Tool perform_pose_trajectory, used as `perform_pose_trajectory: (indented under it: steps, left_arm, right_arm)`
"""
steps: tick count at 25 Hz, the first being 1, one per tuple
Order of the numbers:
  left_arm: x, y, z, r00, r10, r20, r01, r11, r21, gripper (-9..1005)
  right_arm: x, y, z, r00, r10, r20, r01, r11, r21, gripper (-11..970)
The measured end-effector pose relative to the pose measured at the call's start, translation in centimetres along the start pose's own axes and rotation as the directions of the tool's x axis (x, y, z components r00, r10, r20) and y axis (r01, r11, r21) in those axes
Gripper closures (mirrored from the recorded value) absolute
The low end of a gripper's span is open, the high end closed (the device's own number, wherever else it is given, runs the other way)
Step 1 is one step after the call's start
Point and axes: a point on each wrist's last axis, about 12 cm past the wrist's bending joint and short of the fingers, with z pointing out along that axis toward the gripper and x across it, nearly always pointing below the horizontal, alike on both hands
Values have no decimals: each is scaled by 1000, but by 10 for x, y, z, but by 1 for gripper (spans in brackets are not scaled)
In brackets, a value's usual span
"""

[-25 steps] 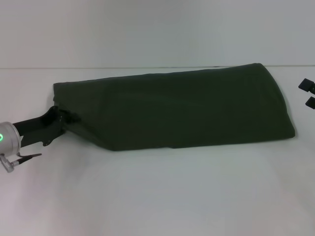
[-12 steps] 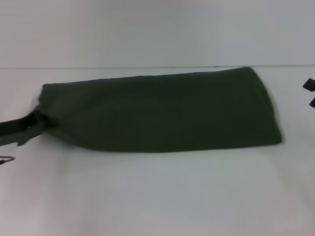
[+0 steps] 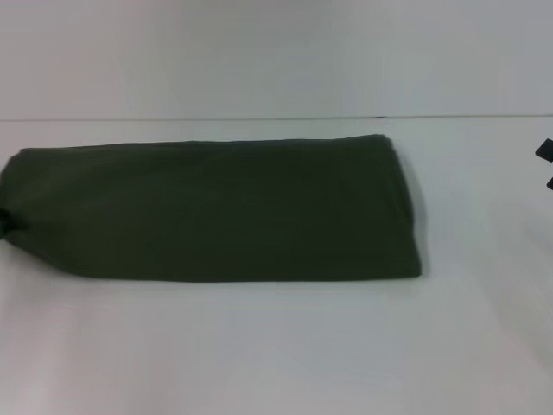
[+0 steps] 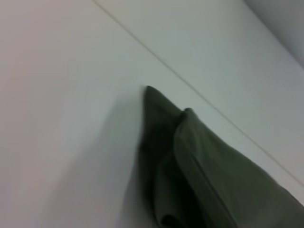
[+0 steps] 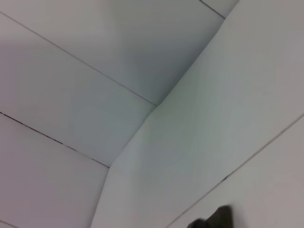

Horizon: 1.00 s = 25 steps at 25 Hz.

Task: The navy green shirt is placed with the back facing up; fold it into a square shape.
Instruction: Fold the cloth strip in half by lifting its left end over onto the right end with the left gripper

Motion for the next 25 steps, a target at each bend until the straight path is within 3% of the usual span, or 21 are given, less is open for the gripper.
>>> perform_pose_trajectory:
  steps: [6,11,15,17,20,25]
  left_arm:
    - [-9,8,-6,999,-11,45,13,999,-53,960]
    - [-10,-12,-7,1000,-15,23,13,998,68,959]
    - [-16,-47,-6,1000,-18,11,14,964,265,958]
    - [-20,-74,-2,999,30,-22,-20,934,356,958]
    - [-19,-111,6,991,110,-74,-67,897,437,956]
    - [-2,-170,28,959,255,-124,-157,842,516,952]
  right_arm:
    - [0,0,0,1000,-3,0,3,1000,2,65]
    - [1,0,0,1000,-7,-8,7,1000,-4,71]
    - [4,1,1,1000,-4,-14,4,1000,-7,76]
    - [5,1,2,1000,-5,-18,5,1000,-9,79]
    - [5,2,3,1000,-7,-22,6,1000,-13,83]
    - [5,3,5,1000,-8,-24,8,1000,-18,89]
